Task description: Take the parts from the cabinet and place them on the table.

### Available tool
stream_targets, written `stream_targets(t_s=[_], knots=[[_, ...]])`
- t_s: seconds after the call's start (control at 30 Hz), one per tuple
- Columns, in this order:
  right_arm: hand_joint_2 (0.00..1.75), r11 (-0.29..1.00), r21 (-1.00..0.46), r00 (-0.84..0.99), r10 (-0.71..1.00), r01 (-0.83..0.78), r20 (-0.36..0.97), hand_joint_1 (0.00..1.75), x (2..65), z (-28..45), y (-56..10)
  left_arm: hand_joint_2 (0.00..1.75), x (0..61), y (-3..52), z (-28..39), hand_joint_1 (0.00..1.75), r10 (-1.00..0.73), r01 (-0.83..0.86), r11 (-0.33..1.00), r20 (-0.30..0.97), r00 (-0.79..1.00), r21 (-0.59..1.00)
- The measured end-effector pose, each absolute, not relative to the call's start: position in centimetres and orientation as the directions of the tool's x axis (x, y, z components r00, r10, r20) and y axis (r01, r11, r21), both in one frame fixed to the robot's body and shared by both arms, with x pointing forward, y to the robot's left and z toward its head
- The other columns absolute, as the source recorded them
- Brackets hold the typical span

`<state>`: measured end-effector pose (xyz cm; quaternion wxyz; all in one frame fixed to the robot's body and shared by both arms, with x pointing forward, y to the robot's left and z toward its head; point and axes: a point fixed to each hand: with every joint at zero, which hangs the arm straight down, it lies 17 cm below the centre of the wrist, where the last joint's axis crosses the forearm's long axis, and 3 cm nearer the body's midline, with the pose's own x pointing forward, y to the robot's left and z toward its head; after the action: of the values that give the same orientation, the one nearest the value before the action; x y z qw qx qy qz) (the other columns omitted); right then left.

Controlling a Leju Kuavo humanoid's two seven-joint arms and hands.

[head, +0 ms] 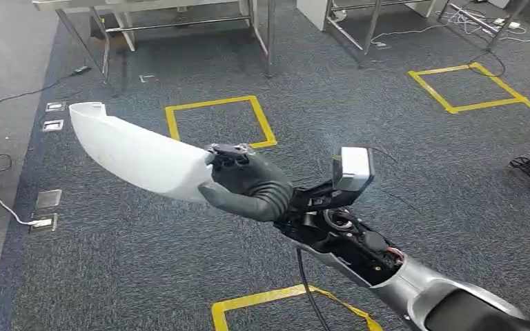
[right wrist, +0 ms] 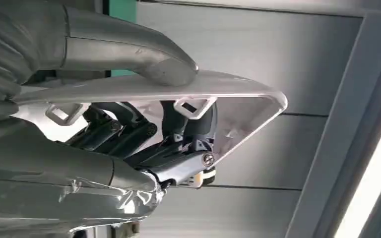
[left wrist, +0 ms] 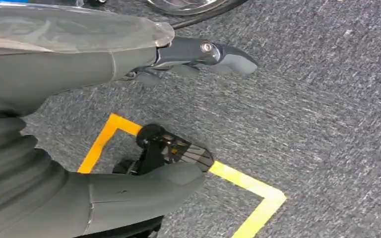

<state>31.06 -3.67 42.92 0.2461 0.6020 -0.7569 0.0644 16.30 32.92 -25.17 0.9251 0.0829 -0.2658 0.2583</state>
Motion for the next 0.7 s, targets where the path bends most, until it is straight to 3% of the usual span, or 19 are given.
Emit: stream_targets(t_s=[0.7], knots=[[1.75, 0.275, 0.198, -0.164, -0.880, -0.941, 0.446, 1.75, 30.94, 43.13, -3.98, 1.75, 16.03, 32.97, -25.38, 0.00, 0.428, -0.513, 0.858, 0.516, 0.742, 0.027]])
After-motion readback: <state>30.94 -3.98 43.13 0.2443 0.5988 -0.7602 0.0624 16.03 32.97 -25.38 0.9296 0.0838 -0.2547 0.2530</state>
